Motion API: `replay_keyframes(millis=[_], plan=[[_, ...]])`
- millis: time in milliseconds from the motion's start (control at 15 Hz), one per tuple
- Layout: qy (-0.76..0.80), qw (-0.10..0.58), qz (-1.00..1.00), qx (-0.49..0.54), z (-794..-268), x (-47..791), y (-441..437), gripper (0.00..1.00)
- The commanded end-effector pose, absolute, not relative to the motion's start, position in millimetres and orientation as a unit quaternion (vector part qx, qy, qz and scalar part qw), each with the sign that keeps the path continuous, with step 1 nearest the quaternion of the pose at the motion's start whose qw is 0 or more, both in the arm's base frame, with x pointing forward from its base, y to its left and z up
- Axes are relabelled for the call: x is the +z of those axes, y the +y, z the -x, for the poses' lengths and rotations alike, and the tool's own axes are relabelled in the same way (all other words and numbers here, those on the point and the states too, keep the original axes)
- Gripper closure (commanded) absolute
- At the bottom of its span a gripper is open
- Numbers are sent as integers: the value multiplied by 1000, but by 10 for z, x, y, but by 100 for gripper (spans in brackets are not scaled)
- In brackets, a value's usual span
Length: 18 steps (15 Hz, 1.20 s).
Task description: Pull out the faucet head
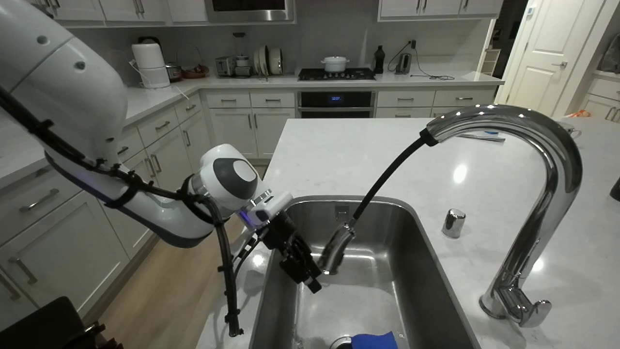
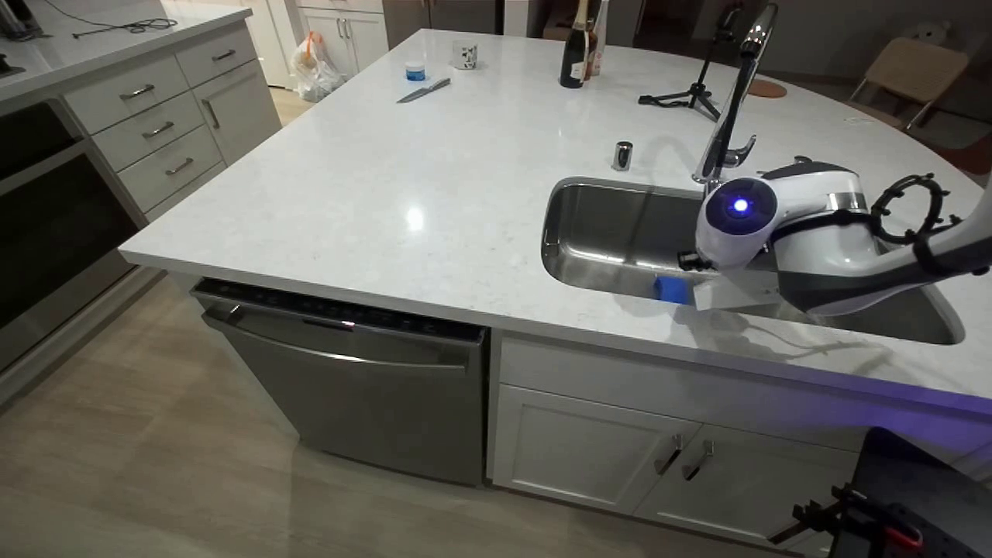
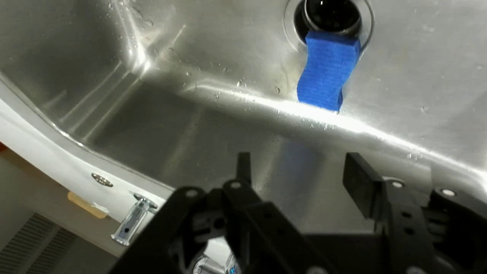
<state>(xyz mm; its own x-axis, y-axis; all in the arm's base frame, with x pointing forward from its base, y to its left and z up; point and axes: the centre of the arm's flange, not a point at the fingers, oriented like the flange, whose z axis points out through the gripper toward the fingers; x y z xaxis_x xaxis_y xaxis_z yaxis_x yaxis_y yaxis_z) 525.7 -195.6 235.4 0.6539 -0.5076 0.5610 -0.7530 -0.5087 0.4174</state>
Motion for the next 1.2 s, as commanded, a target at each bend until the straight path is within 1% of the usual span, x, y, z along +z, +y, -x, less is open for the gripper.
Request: replay_keyframes(millis=[0, 67, 267, 667, 1133], plan=[[-360, 306, -871, 138, -4970, 2385, -1727, 4], [-357, 299, -876, 126, -4924, 2376, -1675, 0], [-347, 285, -888, 103, -4809, 2493, -1550, 0], [-341, 252, -901, 92, -4754, 2864, -1475, 0], [-321, 180, -928, 67, -4746, 3482, -1331, 0]])
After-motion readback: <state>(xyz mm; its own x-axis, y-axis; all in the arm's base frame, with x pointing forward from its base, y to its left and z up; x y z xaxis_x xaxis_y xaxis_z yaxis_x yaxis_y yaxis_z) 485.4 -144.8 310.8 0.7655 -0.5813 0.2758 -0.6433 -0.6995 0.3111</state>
